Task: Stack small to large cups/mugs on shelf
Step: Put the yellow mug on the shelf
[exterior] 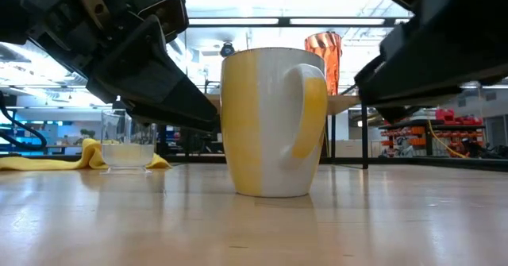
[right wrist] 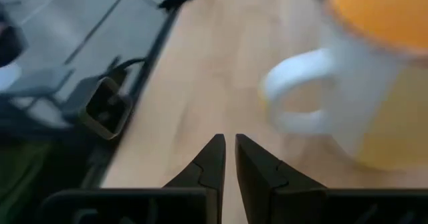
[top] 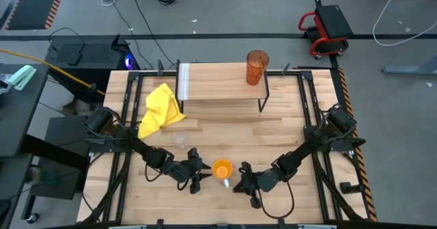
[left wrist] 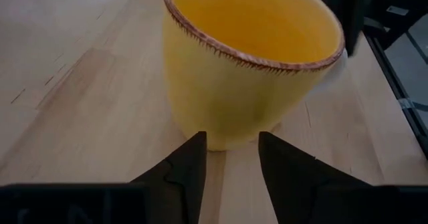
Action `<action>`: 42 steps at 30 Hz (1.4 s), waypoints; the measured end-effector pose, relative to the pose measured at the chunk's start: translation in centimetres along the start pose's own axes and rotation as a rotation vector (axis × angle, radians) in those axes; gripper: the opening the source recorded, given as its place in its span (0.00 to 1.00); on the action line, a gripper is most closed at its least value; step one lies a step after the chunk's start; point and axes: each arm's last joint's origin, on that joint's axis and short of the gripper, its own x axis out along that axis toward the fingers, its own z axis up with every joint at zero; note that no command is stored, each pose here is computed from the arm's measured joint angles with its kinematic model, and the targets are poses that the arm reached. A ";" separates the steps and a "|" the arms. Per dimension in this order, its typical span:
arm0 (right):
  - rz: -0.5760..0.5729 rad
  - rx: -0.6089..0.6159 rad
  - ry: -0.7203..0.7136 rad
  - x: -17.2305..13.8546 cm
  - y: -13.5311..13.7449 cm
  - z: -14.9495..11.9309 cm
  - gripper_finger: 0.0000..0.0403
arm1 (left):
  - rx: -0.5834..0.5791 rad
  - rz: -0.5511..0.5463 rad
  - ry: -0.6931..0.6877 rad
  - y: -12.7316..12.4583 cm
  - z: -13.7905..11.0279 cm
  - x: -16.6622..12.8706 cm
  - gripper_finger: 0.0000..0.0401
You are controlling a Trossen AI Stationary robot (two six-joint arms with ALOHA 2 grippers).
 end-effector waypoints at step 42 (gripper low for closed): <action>-0.459 -0.101 -0.303 0.4 3.9 -6.8 0.20 | 0.004 -0.006 -0.002 -0.2 0.0 -0.1 0.36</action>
